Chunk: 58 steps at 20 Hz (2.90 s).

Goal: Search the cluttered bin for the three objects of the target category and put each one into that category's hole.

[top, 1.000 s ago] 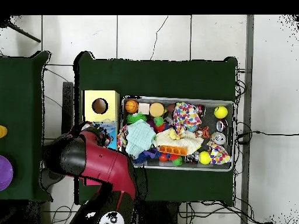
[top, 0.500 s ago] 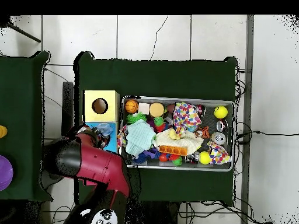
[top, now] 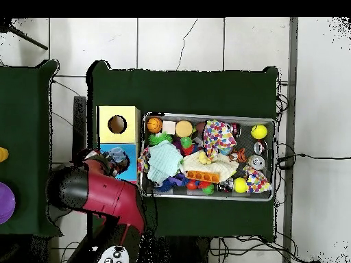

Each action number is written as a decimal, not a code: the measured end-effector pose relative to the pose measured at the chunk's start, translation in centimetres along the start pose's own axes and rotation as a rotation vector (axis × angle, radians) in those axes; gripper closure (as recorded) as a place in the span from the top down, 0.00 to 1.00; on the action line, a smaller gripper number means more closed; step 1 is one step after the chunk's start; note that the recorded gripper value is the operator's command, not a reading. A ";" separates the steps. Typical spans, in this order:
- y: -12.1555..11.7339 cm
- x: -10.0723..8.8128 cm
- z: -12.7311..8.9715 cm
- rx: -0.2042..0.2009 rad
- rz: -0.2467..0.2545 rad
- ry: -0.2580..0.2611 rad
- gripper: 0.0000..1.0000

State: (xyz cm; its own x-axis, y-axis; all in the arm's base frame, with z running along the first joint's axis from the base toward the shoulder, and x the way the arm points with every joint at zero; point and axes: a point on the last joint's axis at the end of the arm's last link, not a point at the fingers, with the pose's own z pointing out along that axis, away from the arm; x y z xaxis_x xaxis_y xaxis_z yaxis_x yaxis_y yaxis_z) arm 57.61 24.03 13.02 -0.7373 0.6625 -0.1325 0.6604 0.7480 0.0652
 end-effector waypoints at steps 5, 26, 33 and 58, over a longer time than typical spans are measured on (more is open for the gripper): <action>0.1 1.3 0.9 0.014 0.027 0.008 0.00; -1.9 2.9 3.2 0.081 0.074 0.021 1.00; -2.7 3.0 2.7 0.102 0.078 0.024 1.00; -8.4 -9.6 -2.8 0.153 0.170 -0.010 1.00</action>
State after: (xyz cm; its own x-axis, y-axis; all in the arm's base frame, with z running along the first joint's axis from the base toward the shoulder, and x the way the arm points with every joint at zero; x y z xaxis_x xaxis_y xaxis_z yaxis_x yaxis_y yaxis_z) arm 58.75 11.44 16.55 -0.6129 0.7773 -0.1421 0.7893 0.6107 -0.0637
